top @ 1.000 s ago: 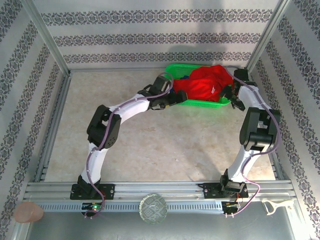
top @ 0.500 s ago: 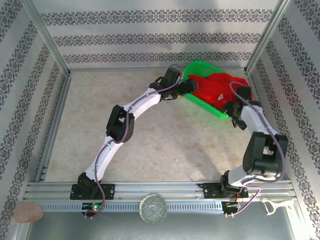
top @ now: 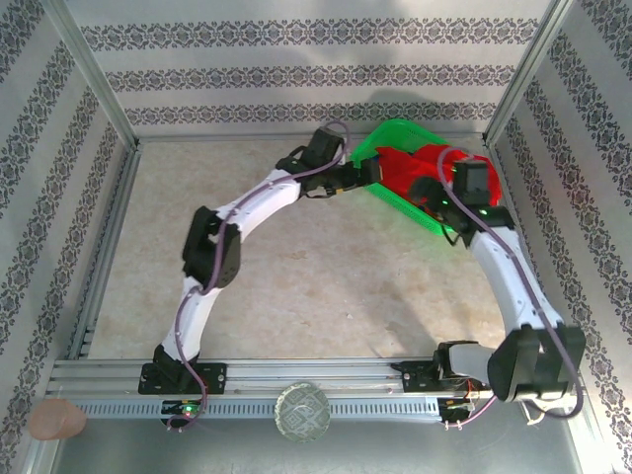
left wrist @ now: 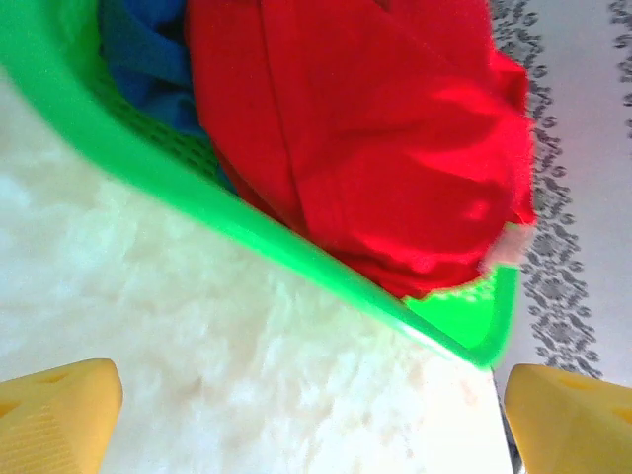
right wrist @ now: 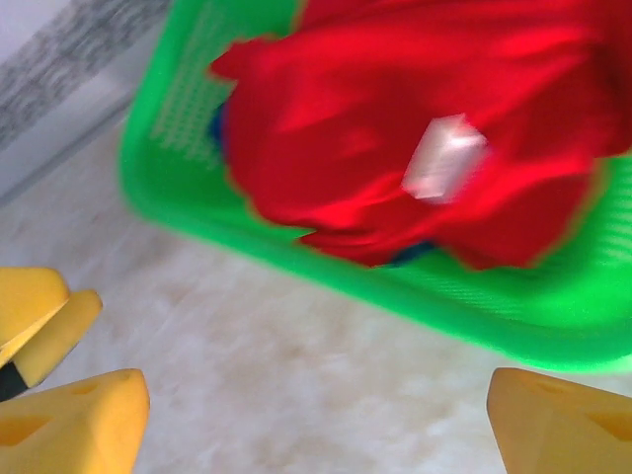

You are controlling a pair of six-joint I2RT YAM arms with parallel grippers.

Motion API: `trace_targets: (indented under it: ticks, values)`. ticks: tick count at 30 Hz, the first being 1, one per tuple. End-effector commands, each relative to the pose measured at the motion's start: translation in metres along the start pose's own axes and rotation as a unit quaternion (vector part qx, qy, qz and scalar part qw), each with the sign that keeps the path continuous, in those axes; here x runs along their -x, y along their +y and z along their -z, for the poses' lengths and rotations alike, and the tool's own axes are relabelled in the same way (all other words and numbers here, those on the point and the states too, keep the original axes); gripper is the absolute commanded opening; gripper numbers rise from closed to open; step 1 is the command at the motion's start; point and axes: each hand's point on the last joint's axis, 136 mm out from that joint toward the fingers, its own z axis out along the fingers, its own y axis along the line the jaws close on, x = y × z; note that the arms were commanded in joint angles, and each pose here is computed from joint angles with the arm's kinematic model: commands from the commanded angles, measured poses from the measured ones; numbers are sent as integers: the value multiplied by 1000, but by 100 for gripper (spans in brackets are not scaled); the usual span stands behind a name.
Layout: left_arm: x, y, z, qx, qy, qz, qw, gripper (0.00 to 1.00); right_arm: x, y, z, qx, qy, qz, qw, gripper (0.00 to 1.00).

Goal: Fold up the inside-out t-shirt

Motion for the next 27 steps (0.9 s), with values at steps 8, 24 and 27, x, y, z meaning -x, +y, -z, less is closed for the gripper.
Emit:
trace_targets:
  ticks: [8, 24, 27]
  values:
    - [19, 43, 160, 21, -165, 35, 985, 99, -62, 141, -124, 57, 125, 129, 982, 86]
    - [-41, 94, 212, 85, -176, 74, 978, 99, 17, 93, -217, -101, 35, 29, 994, 87]
    - [-44, 96, 213, 87, -174, 74, 978, 99, 37, 74, -216, -110, 23, 9, 994, 87]
